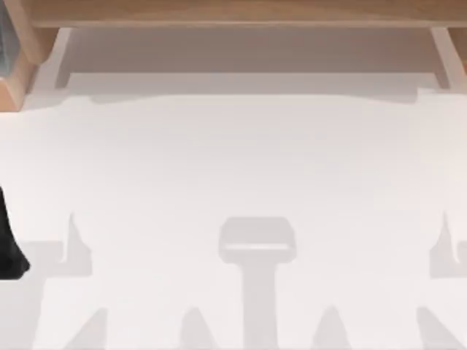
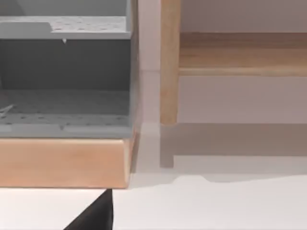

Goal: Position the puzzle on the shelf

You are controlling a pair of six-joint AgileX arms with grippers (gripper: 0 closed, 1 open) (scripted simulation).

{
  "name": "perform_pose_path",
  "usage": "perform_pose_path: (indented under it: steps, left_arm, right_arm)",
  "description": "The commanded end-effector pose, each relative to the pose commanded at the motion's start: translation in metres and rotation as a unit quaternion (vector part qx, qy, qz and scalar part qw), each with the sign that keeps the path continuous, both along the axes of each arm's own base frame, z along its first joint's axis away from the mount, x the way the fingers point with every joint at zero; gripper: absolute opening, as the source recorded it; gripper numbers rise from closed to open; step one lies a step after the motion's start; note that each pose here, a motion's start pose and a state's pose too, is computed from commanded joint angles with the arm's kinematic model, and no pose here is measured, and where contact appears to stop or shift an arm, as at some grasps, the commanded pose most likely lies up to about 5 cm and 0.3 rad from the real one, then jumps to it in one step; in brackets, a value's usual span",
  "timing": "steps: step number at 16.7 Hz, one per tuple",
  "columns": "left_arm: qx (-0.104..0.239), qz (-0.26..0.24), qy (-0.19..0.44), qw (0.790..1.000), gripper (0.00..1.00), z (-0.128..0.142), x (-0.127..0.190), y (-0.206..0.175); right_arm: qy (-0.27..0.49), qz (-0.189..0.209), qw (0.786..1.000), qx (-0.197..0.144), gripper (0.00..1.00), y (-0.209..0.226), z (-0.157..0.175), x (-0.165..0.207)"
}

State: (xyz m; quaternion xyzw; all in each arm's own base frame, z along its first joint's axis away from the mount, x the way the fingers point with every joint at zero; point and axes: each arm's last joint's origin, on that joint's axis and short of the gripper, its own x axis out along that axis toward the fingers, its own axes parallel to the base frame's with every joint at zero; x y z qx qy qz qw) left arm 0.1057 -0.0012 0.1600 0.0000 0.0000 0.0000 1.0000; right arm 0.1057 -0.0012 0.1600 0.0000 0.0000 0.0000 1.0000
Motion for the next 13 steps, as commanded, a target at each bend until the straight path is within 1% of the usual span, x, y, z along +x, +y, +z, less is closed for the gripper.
perform_pose_path:
  steps: [3, 4, 6, 8, 10, 13]
  left_arm:
    - [0.0, 0.0, 0.0, 1.0, 1.0, 0.0, 0.0, 0.0]
    - [0.0, 0.0, 0.0, 1.0, 1.0, 0.0, 0.0, 0.0]
    - [0.0, 0.0, 0.0, 1.0, 1.0, 0.0, 0.0, 0.0]
    - [0.0, 0.0, 0.0, 1.0, 1.0, 0.0, 0.0, 0.0]
    - [0.0, 0.0, 0.0, 1.0, 1.0, 0.0, 0.0, 0.0]
    - [0.0, 0.0, 0.0, 1.0, 1.0, 0.0, 0.0, 0.0]
  right_arm:
    - [-0.004, 0.0, 1.0, -0.004, 1.0, 0.0, 0.003, 0.0]
    - [-0.011, -0.002, 1.0, -0.014, 1.0, -0.001, 0.009, 0.0]
    - [-0.031, -0.01, 0.998, -0.049, 1.0, -0.003, 0.028, 0.002]
    - [-0.053, -0.025, 0.993, -0.103, 1.0, -0.007, 0.053, 0.008]
    - [-0.071, -0.045, 0.982, -0.171, 1.0, -0.012, 0.081, 0.02]
    - [-0.087, -0.077, 0.952, -0.284, 1.0, -0.026, 0.12, 0.053]
